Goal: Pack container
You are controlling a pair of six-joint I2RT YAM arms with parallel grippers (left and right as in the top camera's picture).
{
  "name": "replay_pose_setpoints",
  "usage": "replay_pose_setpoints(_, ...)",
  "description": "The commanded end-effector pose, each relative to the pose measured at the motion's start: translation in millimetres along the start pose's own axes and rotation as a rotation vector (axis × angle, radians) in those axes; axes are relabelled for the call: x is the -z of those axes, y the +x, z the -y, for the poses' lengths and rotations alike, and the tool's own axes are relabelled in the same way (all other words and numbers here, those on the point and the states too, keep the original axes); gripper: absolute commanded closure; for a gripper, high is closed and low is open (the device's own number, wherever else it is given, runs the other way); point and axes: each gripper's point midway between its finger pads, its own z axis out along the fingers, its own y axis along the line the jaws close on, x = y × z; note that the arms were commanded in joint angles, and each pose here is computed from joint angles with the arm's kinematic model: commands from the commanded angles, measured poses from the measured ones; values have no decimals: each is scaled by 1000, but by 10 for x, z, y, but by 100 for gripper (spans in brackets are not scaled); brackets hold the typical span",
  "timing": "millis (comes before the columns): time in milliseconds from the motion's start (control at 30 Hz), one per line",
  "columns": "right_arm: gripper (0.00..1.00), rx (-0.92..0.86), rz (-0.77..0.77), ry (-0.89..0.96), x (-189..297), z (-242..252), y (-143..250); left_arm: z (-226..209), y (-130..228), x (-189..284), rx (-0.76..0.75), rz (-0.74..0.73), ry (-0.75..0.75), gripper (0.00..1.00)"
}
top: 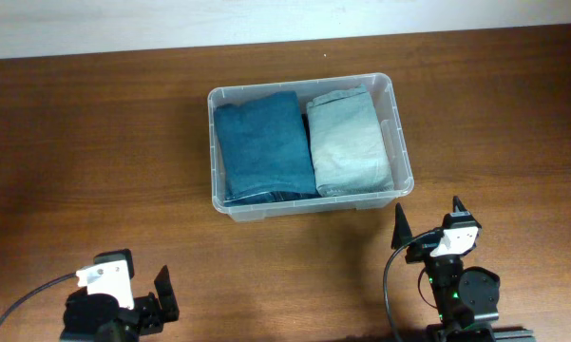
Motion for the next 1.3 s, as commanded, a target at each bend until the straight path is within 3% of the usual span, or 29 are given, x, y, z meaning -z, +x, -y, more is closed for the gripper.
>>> replay_pose_setpoints(0, 2, 5, 1, -2, -2, 3, 22, 1, -6, 7, 13, 6, 2, 1)
replay_pose_setpoints(267, 2, 5, 1, -2, -2, 3, 22, -3, 11, -10, 13, 7, 0, 1)
replay_pose_setpoints(433, 2, 5, 1, -2, -2, 3, 22, -70, 54, -172, 24, 106, -33, 1)
replay_pose_setpoints(533, 2, 5, 1, -2, -2, 3, 22, -31, 113, -500, 49, 235, -13, 1)
replay_pose_setpoints(767, 2, 5, 1, -2, -2, 3, 22, 122, -319, -963, -65, 702, -2, 1)
replay_pose_setpoints(833, 2, 5, 1, -2, -2, 3, 22, 141, -201, -1043, -83, 633, 9, 0)
replay_pose_setpoints(1267, 2, 5, 1, -2, -2, 2, 22, 144, -191, -1053, -85, 627, 11, 1)
